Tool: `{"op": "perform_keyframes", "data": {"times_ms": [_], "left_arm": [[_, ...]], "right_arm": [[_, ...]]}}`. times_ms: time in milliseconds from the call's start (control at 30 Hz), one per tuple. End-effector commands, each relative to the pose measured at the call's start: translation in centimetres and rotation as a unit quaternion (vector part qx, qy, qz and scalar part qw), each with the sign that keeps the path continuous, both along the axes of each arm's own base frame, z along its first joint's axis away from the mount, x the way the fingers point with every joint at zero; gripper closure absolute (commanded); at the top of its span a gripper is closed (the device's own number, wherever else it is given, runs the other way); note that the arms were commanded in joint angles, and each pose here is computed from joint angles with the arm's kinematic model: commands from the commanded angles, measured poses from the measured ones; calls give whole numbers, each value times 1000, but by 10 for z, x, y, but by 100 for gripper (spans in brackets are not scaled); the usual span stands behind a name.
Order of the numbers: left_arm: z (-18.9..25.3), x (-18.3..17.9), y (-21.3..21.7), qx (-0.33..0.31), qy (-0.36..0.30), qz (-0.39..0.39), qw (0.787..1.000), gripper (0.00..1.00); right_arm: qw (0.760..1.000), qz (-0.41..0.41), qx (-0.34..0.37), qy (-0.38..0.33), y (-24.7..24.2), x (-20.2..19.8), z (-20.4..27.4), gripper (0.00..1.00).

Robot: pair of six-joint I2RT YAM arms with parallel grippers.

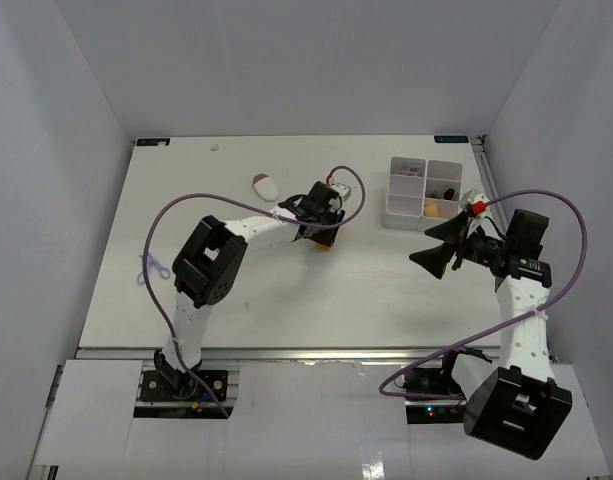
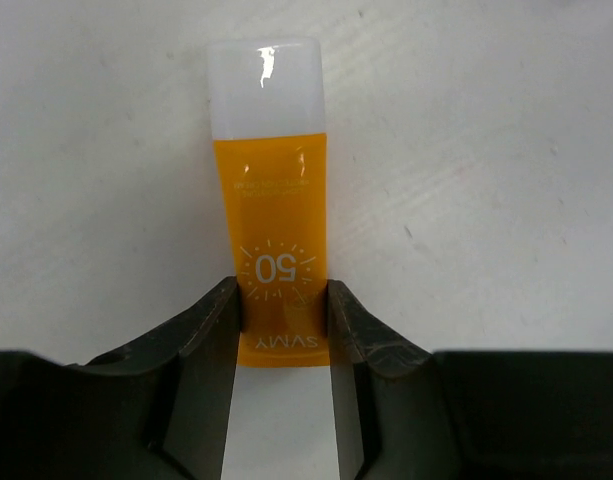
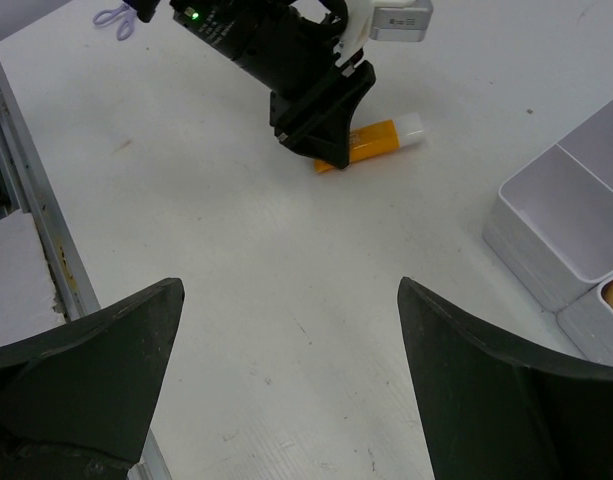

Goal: Organize the makeup

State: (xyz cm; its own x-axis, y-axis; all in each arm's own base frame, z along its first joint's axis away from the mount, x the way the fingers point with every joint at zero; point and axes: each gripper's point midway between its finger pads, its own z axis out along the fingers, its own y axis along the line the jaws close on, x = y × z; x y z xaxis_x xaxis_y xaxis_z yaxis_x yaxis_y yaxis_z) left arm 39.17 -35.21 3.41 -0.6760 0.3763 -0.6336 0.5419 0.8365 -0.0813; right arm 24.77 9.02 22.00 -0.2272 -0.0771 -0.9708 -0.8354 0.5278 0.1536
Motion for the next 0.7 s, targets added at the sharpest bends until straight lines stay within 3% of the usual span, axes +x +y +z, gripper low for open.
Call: {"op": "perform_keyframes", "data": {"times_ms": [0, 133, 300, 433, 567, 667], "left_arm": [[82, -36, -18, -132, -22, -20, 991, 55], [108, -98, -26, -232, -34, -55, 971, 55], [110, -146, -41, -286, -38, -80, 954, 55], [110, -163, -58, -300, -44, -94, 948, 55], [112, -170, -75, -303, -49, -109, 945, 55], [108, -171, -84, -296, -49, -118, 947, 55]], "right_arm": [[999, 24, 29, 8, 6, -6, -3, 6], [998, 15, 53, 40, 6, -2, -10, 5], [991, -4, 80, 106, 13, 5, -26, 2], [982, -31, 84, 164, 24, 17, -40, 3], [959, -94, 85, 254, 26, 35, -63, 1], [946, -91, 94, 297, 32, 38, -72, 0]]}}
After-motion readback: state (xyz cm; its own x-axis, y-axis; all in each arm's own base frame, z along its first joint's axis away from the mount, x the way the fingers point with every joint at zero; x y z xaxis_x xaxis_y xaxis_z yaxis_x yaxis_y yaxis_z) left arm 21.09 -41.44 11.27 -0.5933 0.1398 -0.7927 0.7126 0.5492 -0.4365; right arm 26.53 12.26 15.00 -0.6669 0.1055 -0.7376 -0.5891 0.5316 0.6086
